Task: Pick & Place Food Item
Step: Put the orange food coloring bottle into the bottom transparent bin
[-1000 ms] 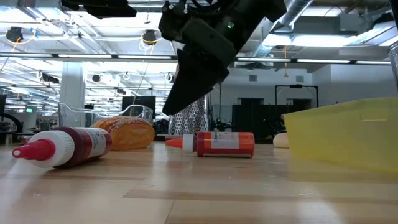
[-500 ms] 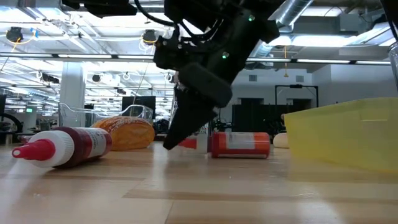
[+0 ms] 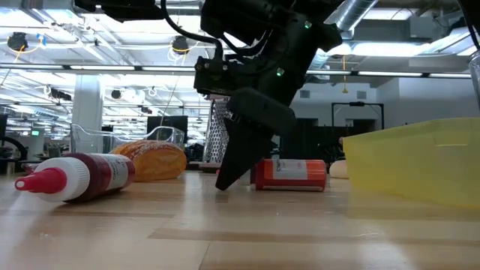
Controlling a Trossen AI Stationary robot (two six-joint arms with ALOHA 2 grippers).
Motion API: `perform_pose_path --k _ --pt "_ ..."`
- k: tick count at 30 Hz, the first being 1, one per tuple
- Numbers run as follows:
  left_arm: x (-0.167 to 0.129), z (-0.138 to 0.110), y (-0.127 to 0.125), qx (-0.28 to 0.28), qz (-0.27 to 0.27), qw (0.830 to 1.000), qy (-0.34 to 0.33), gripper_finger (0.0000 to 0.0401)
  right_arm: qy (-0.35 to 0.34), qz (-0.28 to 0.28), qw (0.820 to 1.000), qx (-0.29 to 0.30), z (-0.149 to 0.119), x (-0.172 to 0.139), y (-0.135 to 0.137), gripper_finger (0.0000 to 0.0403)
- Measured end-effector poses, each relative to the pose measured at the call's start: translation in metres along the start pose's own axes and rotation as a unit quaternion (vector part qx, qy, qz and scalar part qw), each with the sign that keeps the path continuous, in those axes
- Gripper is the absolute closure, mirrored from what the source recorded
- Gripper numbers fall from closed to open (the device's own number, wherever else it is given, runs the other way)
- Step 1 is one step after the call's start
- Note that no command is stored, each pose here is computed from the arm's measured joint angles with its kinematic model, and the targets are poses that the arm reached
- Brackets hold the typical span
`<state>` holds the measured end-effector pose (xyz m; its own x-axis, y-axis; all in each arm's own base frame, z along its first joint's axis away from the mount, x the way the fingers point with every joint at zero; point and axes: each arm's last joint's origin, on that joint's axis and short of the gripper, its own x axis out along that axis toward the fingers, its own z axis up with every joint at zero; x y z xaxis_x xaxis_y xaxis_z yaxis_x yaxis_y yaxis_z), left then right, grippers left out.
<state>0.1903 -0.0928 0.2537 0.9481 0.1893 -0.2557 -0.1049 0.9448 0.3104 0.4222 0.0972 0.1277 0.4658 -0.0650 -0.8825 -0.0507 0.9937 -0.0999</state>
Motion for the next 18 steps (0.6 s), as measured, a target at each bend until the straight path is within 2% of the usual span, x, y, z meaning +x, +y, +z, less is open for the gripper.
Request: perform_pose_path --k 10,18 --pt "0.0 0.0 0.0 -0.001 0.0 1.0 0.0 0.0165 -0.003 -0.001 0.999 -0.038 0.0 -0.002 0.006 0.039" --pt "0.0 0.0 0.0 -0.001 0.0 1.0 0.0 0.0165 -0.042 -0.034 0.996 -0.076 0.012 -0.012 0.021 0.0397"
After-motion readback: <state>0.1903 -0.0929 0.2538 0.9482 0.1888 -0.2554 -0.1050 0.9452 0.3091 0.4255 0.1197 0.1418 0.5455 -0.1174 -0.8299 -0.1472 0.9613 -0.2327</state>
